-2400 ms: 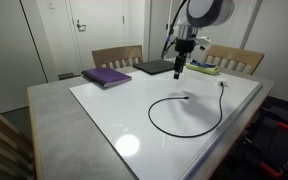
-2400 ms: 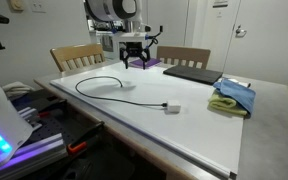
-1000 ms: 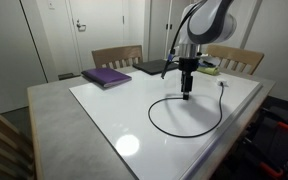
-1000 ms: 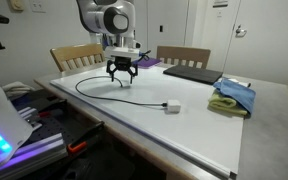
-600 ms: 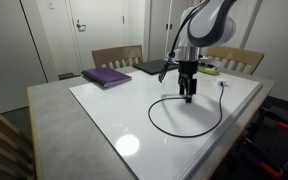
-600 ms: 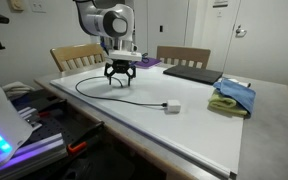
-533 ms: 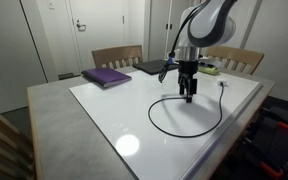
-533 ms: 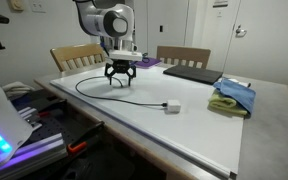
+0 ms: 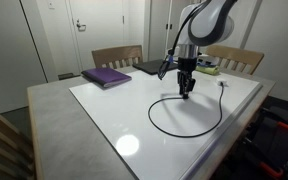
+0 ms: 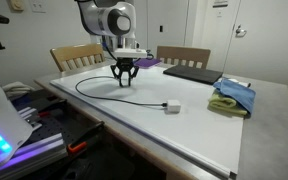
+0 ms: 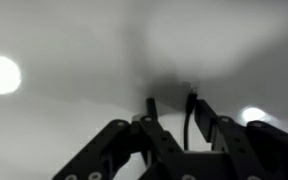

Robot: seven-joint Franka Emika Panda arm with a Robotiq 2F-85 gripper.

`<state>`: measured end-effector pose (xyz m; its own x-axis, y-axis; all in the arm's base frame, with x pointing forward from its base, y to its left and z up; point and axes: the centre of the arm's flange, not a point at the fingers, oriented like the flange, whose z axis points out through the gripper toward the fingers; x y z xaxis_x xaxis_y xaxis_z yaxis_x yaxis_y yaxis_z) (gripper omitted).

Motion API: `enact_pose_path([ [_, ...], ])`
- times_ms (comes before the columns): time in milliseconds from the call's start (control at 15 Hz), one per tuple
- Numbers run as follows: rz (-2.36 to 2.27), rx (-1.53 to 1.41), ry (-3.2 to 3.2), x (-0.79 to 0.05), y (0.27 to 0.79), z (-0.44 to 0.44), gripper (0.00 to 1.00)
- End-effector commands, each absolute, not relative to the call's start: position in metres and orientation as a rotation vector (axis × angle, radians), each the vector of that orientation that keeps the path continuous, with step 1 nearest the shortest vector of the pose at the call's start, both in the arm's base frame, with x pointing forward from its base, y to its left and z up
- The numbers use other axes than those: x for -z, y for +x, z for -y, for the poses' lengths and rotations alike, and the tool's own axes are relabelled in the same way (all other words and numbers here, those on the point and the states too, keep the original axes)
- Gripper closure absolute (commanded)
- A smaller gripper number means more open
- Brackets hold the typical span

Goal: Place the charger straight across the board

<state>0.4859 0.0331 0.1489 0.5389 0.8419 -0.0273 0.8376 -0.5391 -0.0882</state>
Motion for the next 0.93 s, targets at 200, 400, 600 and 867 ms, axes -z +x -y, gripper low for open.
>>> enact_pose_path([
  [200, 1.465, 0.033, -2.740, -0.145, 0.499, -0.028, 0.99],
  [400, 1.457, 0.087, -2.747, -0.149, 0.505, -0.029, 0.98],
  [600, 1.597, 0.125, -2.668, -0.159, 0.513, -0.041, 1.00],
  [867, 1.701, 0.124, -2.594, -0.167, 0.510, -0.062, 1.00],
])
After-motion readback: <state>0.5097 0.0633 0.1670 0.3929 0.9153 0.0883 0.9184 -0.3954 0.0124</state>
